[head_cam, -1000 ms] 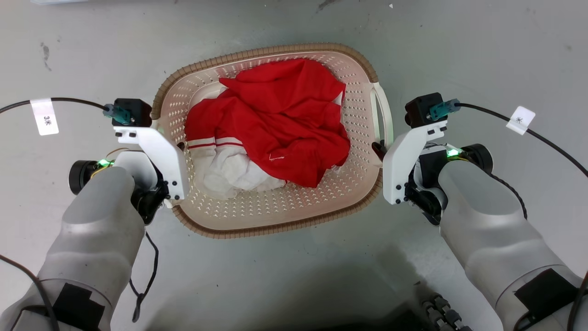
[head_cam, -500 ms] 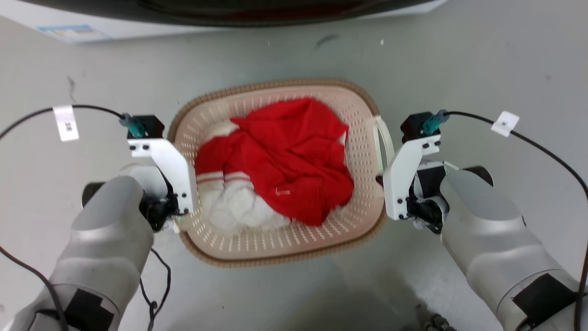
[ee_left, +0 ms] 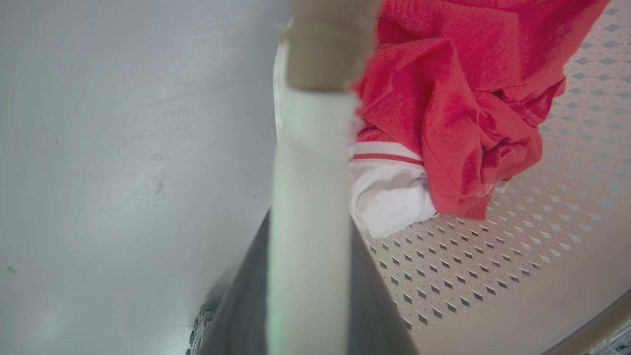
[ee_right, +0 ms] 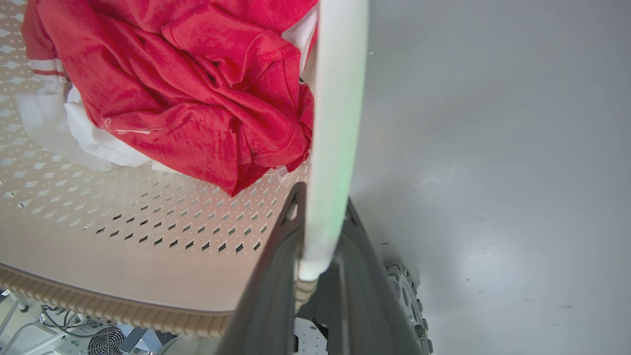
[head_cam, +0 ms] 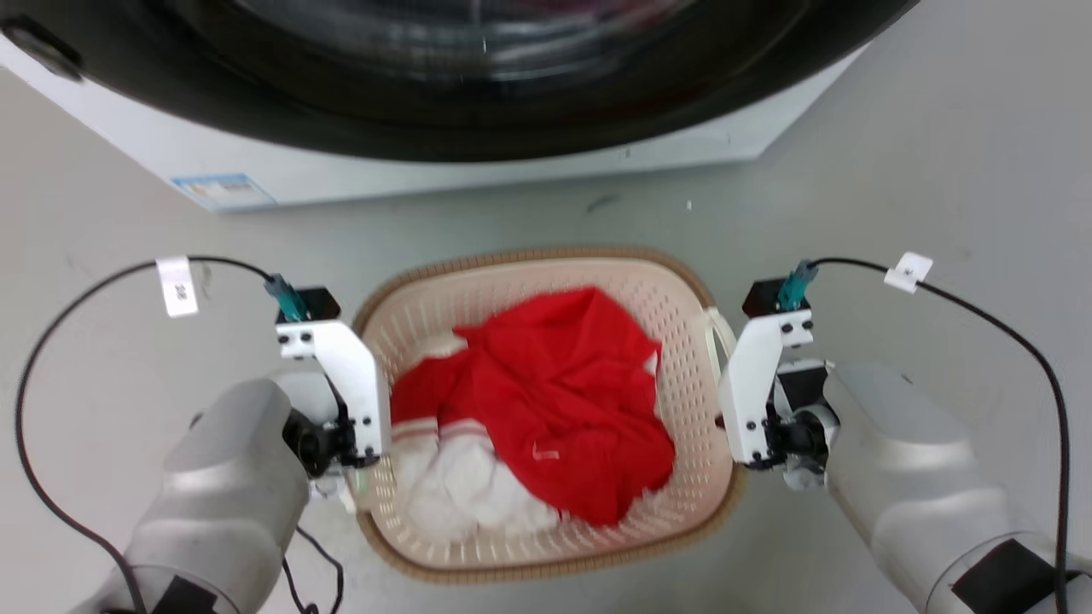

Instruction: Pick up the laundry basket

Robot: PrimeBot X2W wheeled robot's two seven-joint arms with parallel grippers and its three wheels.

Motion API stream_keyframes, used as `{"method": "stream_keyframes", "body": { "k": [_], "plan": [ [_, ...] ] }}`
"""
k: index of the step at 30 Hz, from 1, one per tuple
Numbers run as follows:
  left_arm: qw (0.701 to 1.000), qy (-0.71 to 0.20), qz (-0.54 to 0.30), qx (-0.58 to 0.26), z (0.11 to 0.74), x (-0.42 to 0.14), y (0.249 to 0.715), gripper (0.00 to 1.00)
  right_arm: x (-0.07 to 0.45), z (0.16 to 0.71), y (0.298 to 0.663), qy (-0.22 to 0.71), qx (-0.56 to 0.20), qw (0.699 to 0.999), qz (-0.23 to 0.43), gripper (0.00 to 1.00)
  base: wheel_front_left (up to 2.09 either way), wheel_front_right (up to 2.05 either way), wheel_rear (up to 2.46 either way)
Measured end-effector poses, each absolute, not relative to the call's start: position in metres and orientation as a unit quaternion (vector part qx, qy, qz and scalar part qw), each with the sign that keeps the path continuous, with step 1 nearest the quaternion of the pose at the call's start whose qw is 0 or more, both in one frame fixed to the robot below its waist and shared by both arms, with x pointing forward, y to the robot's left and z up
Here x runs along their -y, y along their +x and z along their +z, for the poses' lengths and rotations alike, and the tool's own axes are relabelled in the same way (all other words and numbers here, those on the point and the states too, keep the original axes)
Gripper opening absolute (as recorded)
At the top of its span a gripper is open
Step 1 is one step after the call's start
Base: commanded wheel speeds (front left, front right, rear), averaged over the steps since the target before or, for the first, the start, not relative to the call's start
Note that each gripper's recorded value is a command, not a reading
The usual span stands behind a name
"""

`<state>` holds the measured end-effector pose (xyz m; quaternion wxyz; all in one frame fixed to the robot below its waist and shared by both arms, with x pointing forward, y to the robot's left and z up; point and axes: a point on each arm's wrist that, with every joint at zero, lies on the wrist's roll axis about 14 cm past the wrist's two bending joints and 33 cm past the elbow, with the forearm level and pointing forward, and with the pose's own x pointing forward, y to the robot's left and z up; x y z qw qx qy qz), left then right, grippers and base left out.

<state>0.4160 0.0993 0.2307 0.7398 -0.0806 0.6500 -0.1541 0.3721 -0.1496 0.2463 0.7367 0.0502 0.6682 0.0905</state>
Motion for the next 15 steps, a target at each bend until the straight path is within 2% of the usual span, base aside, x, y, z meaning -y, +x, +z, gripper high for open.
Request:
{"method": "stream_keyframes", "body": {
  "k": [5,15],
  "plan": [
    [0.735,-0.084,-0.157,-0.655,0.255,-0.098,0.404,0.00,0.151,0.268,0.365,0.048,-0.670,0.735,0.091,0.00,0.00,0.00,0.00],
    [0.743,-0.084,-0.157,-0.645,0.298,-0.098,0.393,0.00,0.152,0.307,0.359,0.040,-0.658,0.746,0.094,0.00,0.00,0.00,0.00]
  ]
}}
